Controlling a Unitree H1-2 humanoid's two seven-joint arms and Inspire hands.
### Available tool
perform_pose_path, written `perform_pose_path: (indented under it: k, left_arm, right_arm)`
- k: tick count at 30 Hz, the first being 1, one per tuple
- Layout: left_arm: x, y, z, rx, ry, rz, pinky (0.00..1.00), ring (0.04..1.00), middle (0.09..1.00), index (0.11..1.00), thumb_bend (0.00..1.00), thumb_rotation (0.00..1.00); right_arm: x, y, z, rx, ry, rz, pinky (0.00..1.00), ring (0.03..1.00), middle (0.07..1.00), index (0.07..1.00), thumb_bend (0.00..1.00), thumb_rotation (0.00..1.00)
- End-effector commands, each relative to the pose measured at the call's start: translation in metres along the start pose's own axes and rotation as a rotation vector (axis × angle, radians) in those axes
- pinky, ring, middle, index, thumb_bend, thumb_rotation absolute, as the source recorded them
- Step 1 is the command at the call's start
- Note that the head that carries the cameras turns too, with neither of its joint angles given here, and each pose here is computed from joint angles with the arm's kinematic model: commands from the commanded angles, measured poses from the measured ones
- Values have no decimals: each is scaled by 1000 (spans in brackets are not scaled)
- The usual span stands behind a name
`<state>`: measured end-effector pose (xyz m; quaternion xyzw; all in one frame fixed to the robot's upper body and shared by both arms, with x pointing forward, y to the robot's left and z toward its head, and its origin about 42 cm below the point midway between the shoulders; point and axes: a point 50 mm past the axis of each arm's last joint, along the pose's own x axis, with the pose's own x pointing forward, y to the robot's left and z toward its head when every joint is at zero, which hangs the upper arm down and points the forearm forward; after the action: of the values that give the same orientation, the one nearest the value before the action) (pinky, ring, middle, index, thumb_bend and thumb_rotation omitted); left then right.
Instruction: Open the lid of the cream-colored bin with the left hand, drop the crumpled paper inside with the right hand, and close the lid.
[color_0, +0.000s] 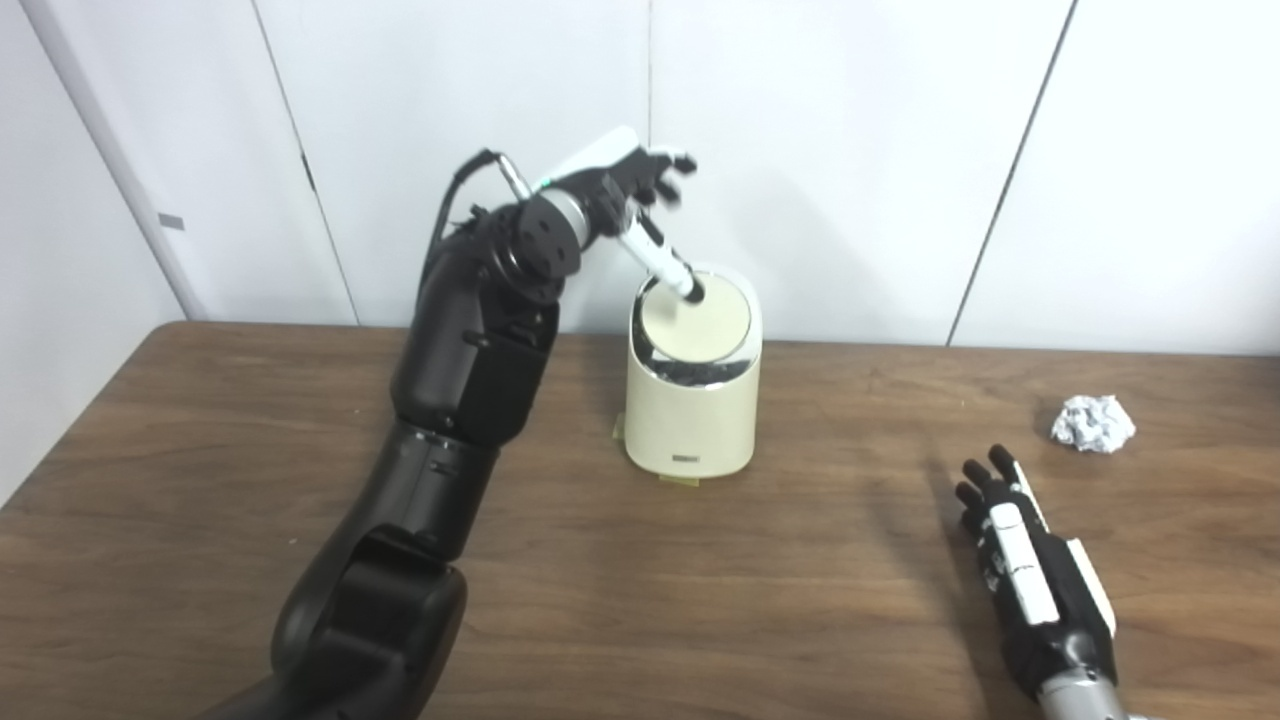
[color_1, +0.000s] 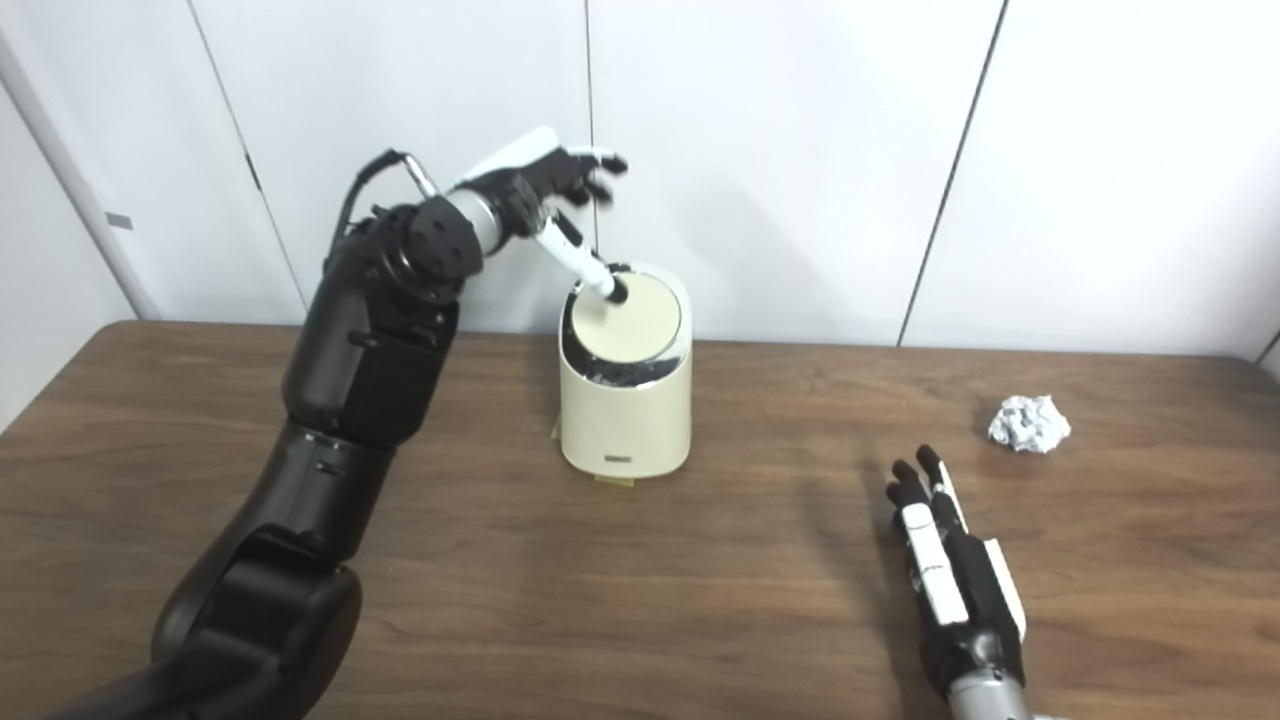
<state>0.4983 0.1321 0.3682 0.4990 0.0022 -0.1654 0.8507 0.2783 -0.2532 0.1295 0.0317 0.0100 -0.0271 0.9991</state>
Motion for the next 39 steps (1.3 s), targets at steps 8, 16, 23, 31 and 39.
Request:
perform_pose_path:
  k: [8,16,23,31,39]
  left_arm:
    - [-5,24,21,150,-35,99,904,997,999,940,909,26]
    - [-2,15,10,160,-32,105,963,1000,993,926,891,28]
    - [-1,9,4,195,-35,104,998,1000,999,932,874,44]
    - [2,6,-1,193,-33,97,982,1000,995,933,879,62]
    - [5,-4,-9,213,-48,106,932,976,961,922,895,154]
  right_arm:
    - [2,4,10,10,-27,13,1000,954,962,1000,591,790]
    - [2,6,12,17,-28,8,1000,946,956,1000,572,783]
    - [0,8,14,-6,-34,13,1000,951,955,1000,583,794]
    - [1,10,15,-1,-30,9,1000,950,951,1000,581,790]
    - [3,14,15,-4,-33,5,996,946,952,1000,584,798]
